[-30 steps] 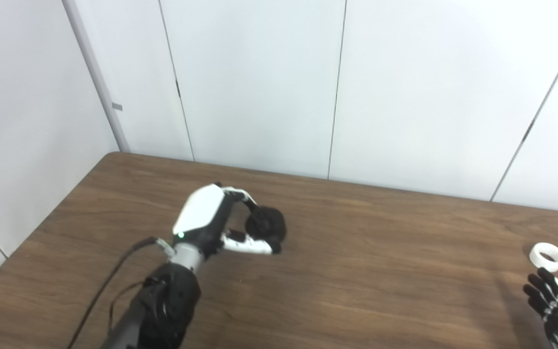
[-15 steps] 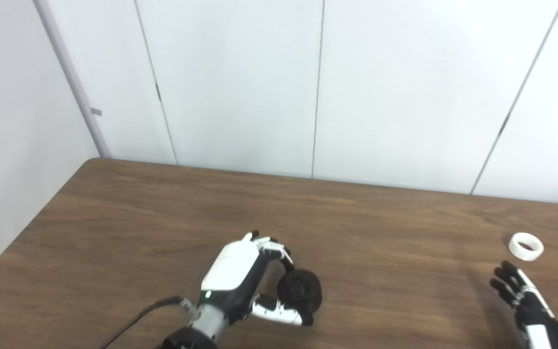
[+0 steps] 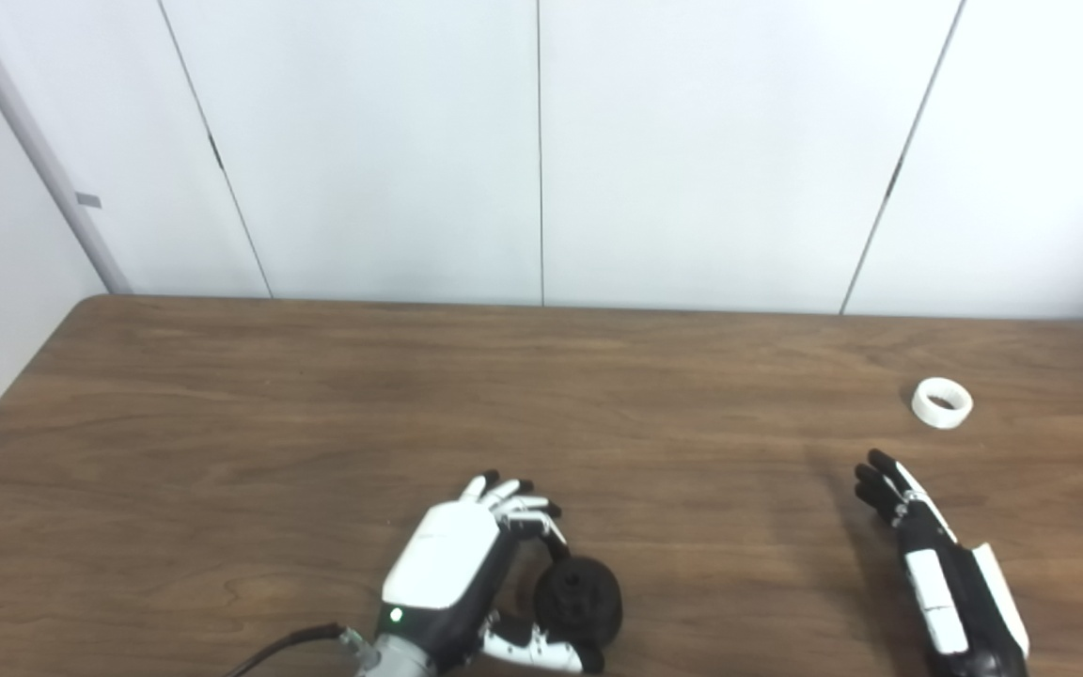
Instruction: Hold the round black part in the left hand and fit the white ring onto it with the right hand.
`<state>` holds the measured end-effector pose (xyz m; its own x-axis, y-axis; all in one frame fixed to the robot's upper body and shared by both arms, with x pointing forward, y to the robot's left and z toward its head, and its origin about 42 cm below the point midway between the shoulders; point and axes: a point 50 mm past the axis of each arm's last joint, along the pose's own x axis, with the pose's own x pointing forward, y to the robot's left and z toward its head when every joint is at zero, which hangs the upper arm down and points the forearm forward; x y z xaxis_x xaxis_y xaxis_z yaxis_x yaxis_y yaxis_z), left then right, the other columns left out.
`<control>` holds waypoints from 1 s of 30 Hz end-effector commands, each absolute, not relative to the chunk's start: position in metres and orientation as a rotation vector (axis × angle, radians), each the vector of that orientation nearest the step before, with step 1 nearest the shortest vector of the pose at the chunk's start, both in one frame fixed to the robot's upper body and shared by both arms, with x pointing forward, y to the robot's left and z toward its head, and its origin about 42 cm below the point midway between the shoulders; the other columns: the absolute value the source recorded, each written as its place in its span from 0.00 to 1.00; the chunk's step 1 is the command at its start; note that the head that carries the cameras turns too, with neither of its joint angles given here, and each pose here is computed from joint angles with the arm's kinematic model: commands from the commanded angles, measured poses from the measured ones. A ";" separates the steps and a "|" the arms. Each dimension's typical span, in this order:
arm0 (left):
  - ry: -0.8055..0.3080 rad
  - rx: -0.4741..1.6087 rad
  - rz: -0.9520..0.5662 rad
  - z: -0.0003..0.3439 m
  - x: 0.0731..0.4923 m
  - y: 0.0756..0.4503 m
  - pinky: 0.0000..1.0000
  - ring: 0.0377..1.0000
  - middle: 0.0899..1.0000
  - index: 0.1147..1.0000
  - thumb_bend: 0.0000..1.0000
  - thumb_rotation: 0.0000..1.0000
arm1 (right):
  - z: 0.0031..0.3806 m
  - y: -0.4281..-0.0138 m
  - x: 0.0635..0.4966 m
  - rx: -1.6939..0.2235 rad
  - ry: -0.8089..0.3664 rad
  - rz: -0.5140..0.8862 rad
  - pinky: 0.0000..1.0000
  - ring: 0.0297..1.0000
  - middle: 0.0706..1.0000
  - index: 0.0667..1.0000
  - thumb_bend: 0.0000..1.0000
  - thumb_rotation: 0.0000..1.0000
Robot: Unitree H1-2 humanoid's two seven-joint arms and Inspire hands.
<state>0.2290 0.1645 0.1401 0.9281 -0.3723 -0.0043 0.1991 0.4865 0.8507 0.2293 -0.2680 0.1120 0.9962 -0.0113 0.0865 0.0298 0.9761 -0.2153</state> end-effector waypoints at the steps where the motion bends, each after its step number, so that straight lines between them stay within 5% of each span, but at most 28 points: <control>1: -0.250 1.005 -0.341 0.144 0.228 0.160 1.00 0.93 0.79 0.42 0.52 0.05 | 0.099 -0.255 0.217 -0.175 -0.028 -0.033 0.98 0.90 0.89 0.91 0.58 1.00; 25: -0.173 0.987 -0.343 0.102 0.212 0.165 1.00 0.91 0.79 0.42 0.52 0.06 | 0.128 -0.249 0.219 -0.244 -0.065 -0.037 0.90 0.88 0.87 0.87 0.53 1.00; 30: -0.173 0.996 -0.340 0.100 0.212 0.171 1.00 0.92 0.79 0.42 0.52 0.06 | 0.150 -0.253 0.226 -0.332 -0.091 -0.046 0.84 0.89 0.89 0.87 0.56 0.86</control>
<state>0.2166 0.1606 0.1132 0.9306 -0.3616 0.0566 0.1580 0.5364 0.8291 0.2279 -0.2523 0.1363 0.9979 -0.0330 0.0557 0.0479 0.9551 -0.2925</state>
